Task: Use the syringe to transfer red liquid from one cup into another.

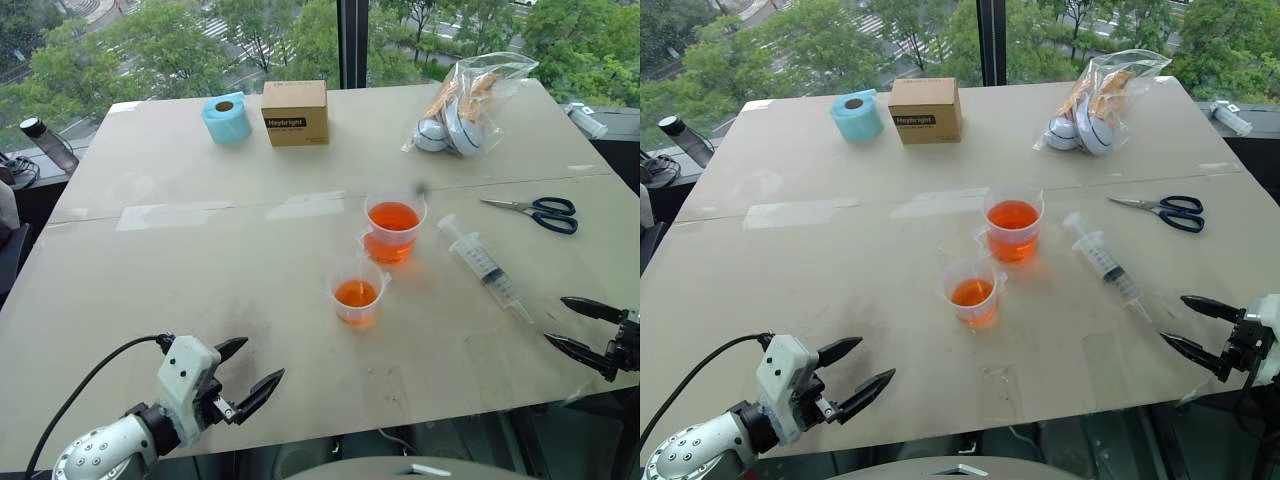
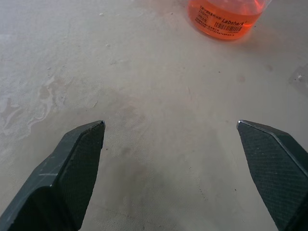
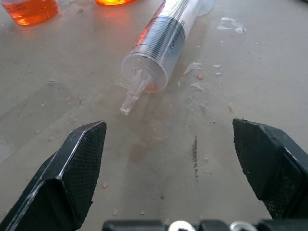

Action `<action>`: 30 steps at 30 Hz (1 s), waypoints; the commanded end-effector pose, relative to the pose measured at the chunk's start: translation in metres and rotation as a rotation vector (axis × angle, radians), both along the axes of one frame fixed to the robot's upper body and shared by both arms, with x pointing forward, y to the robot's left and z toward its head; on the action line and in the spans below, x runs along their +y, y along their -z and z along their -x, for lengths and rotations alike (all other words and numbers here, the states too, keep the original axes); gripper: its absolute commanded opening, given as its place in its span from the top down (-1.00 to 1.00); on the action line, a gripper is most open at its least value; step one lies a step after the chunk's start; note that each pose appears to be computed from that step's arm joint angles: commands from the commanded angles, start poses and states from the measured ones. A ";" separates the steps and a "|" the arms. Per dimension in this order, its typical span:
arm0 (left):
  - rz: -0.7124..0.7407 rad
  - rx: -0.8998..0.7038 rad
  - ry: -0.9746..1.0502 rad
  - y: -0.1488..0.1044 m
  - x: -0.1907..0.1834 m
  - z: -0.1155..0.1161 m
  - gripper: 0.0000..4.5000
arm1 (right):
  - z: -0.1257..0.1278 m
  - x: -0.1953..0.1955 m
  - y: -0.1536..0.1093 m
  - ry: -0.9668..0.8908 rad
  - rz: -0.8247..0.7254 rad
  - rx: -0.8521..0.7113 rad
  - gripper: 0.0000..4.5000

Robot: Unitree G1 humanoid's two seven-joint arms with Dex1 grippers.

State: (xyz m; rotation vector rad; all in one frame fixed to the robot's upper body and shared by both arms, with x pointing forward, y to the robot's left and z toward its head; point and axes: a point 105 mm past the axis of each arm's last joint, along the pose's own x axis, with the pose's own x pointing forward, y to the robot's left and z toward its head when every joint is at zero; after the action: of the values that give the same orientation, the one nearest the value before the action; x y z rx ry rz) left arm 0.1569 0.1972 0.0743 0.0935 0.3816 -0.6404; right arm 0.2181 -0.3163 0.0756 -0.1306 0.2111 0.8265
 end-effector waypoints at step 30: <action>0.071 -0.128 0.126 -0.038 0.000 -0.023 -1.00 | -0.034 0.027 -0.070 -0.074 0.091 0.022 -0.97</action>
State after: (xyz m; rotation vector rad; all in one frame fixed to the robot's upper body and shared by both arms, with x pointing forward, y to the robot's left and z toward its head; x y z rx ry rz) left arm 0.1791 0.2041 0.0965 0.0908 0.2714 -0.7221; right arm 0.2475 -0.3016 0.1319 -0.2078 0.2651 0.8606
